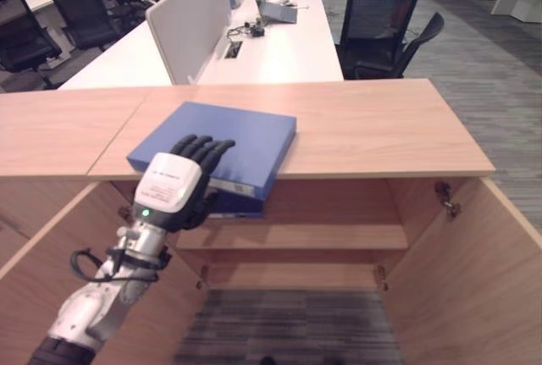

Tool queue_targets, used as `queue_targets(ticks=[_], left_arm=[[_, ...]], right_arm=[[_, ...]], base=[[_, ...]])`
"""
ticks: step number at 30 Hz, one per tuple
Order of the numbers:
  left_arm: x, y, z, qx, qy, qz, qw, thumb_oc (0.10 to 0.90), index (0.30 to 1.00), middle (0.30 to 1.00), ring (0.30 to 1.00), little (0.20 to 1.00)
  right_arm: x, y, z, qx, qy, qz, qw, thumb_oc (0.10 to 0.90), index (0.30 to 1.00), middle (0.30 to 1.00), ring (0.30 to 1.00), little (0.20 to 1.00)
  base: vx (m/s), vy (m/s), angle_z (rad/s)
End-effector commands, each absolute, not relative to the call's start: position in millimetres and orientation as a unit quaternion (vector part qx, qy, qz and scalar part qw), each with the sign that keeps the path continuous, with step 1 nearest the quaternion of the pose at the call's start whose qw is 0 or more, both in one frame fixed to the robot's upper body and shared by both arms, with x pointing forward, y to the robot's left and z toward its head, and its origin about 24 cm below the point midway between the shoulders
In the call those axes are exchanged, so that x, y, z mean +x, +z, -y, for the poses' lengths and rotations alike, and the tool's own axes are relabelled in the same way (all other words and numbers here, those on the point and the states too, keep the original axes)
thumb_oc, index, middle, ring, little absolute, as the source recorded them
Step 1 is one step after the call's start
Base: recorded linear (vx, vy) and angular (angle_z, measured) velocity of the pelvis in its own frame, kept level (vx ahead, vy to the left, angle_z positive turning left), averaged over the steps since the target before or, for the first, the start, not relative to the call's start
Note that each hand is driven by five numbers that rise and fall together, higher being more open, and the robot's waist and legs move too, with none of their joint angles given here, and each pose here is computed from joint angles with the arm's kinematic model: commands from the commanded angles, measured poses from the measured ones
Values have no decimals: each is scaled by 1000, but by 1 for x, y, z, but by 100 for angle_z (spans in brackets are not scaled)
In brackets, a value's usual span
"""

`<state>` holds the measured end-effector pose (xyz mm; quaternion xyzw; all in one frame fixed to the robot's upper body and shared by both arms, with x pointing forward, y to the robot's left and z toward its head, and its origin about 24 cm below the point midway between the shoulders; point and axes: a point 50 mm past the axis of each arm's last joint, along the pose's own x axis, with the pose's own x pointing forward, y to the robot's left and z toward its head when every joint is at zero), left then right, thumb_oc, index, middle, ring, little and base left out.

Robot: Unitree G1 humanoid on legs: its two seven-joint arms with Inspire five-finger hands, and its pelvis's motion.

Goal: Put the empty folder in the office cabinet

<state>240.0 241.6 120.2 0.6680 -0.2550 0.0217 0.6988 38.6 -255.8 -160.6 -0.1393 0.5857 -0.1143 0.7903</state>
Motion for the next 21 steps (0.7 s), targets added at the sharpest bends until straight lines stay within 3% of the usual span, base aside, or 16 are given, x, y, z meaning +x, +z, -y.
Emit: queue_targets(ticks=[1, 21], left_arm=[[258, 172, -237, 666, 84, 342, 658, 800, 900, 900, 900, 900], [278, 178, -235, 713, 68, 335, 612, 800, 900, 900, 900, 900]], right_arm=[[60, -155, 265, -158, -122, -560, 804, 800, 900, 900, 900, 900], [55, -156, 268, -148, -135, -568, 798, 800, 900, 900, 900, 900]], base=[[-39, 3, 0], [-2, 1, -3]])
